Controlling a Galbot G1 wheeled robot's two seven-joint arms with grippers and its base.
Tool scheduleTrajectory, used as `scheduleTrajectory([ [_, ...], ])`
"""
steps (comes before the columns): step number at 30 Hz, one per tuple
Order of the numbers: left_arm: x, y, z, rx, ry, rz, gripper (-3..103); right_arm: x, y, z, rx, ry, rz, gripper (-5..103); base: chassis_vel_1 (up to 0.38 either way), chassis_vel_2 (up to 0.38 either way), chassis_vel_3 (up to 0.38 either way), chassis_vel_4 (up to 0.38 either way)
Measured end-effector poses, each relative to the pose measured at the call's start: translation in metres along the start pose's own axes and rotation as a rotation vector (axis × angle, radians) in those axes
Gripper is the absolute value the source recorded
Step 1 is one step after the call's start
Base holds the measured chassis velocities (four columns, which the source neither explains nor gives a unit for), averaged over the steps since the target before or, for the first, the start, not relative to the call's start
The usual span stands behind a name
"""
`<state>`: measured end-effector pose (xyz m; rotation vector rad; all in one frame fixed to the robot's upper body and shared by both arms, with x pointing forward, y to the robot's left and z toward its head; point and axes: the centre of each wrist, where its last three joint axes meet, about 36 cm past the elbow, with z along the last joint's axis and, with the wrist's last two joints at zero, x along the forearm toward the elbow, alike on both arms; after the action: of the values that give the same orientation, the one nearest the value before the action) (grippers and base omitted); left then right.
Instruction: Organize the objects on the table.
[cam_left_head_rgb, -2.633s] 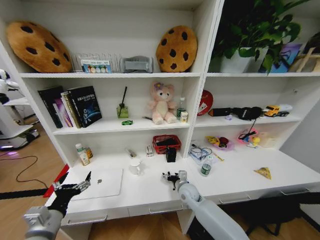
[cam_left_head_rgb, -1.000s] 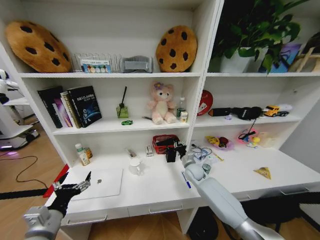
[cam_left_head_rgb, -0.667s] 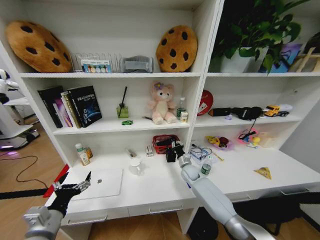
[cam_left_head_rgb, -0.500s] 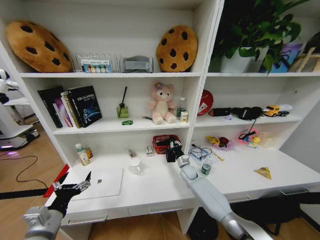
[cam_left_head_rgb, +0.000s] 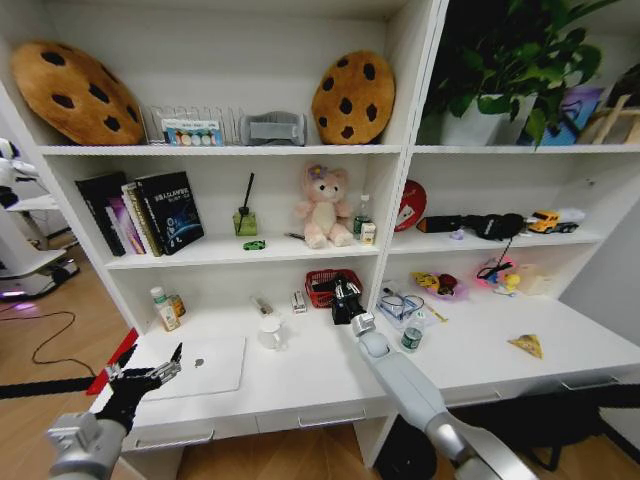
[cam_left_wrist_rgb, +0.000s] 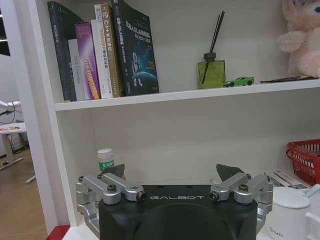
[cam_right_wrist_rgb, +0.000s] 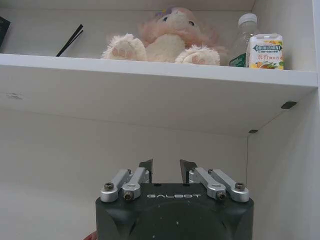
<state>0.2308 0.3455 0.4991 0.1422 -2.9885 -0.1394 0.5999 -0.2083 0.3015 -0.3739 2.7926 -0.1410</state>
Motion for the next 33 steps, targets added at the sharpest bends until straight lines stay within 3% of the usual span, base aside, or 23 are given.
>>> scheduleTrajectory([
  [6, 0.0, 0.0, 0.0, 0.0, 0.0, 0.0, 100, -0.002, -0.001, -0.002, -0.013, -0.005, 0.009, 37, 0.0, 0.0, 0.0, 0.0],
  [12, 0.0, 0.0, 0.0, 0.0, 0.0, 0.0, 100, 0.004, -0.006, -0.008, -0.031, -0.006, 0.016, 33, 0.0, 0.0, 0.0, 0.0],
  [16, 0.0, 0.0, 0.0, 0.0, 0.0, 0.0, 100, 0.008, -0.009, -0.018, -0.047, -0.013, 0.016, 37, 0.0, 0.0, 0.0, 0.0],
  [17, 0.0, 0.0, 0.0, 0.0, 0.0, 0.0, 100, 0.01, -0.011, -0.026, -0.054, -0.025, 0.012, 44, 0.0, 0.0, 0.0, 0.0],
  [25, 0.0, 0.0, 0.0, 0.0, 0.0, 0.0, 100, 0.019, -0.017, -0.044, -0.049, -0.057, -0.009, 63, 0.0, 0.0, 0.0, 0.0],
  [26, 0.0, 0.0, 0.0, 0.0, 0.0, 0.0, 100, 0.026, -0.016, -0.051, -0.046, -0.057, -0.02, 74, 0.0, 0.0, 0.0, 0.0],
  [27, 0.0, 0.0, 0.0, 0.0, 0.0, 0.0, 100, 0.031, -0.014, -0.056, -0.041, -0.051, -0.019, 74, 0.0, 0.0, 0.0, 0.0],
  [29, 0.0, 0.0, 0.0, 0.0, 0.0, 0.0, 100, 0.038, -0.012, -0.063, -0.038, -0.029, -0.02, 79, 0.0, 0.0, 0.0, 0.0],
  [31, 0.0, 0.0, 0.0, 0.0, 0.0, 0.0, 100, 0.067, -0.013, -0.079, -0.062, 0.091, -0.03, 90, 0.0, 0.0, 0.0, 0.0],
  [33, 0.0, 0.0, 0.0, 0.0, 0.0, 0.0, 100, 0.082, -0.01, -0.088, -0.087, 0.134, -0.045, 95, 0.0, 0.0, 0.0, 0.0],
])
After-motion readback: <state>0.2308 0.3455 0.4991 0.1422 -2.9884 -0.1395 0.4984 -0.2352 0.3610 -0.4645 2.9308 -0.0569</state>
